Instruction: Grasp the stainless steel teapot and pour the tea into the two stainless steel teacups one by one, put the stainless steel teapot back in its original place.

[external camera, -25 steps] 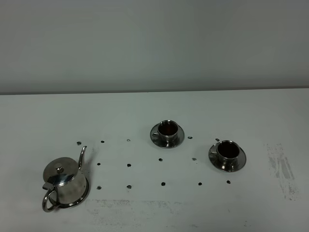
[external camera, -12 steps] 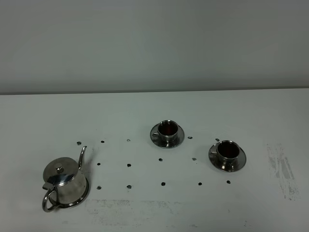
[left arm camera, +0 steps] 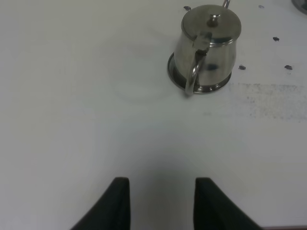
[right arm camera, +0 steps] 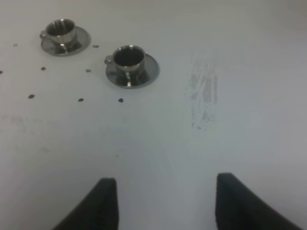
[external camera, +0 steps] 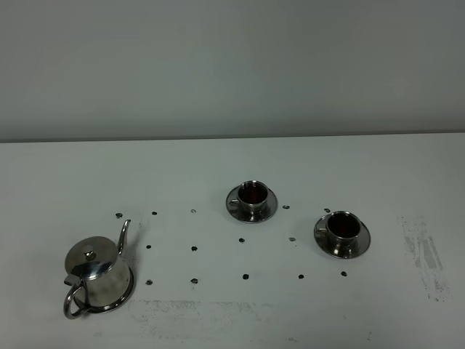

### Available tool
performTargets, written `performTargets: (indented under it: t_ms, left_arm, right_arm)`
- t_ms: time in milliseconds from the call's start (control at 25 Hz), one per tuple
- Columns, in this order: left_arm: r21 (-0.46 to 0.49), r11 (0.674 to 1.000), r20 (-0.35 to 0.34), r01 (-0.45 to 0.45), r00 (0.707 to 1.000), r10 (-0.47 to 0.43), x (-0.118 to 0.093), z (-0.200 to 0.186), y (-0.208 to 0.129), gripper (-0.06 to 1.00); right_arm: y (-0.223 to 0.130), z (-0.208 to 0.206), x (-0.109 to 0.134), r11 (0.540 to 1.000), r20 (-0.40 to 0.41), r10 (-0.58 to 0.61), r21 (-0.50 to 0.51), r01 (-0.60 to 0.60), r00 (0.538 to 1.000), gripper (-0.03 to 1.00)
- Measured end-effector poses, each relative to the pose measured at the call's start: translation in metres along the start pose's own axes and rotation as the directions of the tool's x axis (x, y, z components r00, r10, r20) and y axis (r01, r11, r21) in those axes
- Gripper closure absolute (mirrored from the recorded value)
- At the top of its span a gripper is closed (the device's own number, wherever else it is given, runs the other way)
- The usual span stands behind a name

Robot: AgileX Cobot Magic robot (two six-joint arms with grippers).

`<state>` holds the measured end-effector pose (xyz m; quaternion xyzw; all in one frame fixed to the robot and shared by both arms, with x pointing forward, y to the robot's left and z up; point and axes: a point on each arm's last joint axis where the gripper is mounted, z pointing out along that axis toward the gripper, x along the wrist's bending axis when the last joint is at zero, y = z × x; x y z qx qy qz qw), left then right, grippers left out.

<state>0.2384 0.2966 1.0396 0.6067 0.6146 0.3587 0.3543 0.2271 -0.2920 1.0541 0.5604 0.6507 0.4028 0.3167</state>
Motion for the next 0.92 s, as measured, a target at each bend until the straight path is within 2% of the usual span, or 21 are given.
performTargets:
  t_ms: [920]
  left_arm:
    - [0.0, 1.0, 0.0, 0.0, 1.0, 0.0, 0.0, 0.0, 0.0, 0.59]
  right_arm:
    - [0.0, 0.0, 0.0, 1.0, 0.0, 0.0, 0.0, 0.0, 1.0, 0.52]
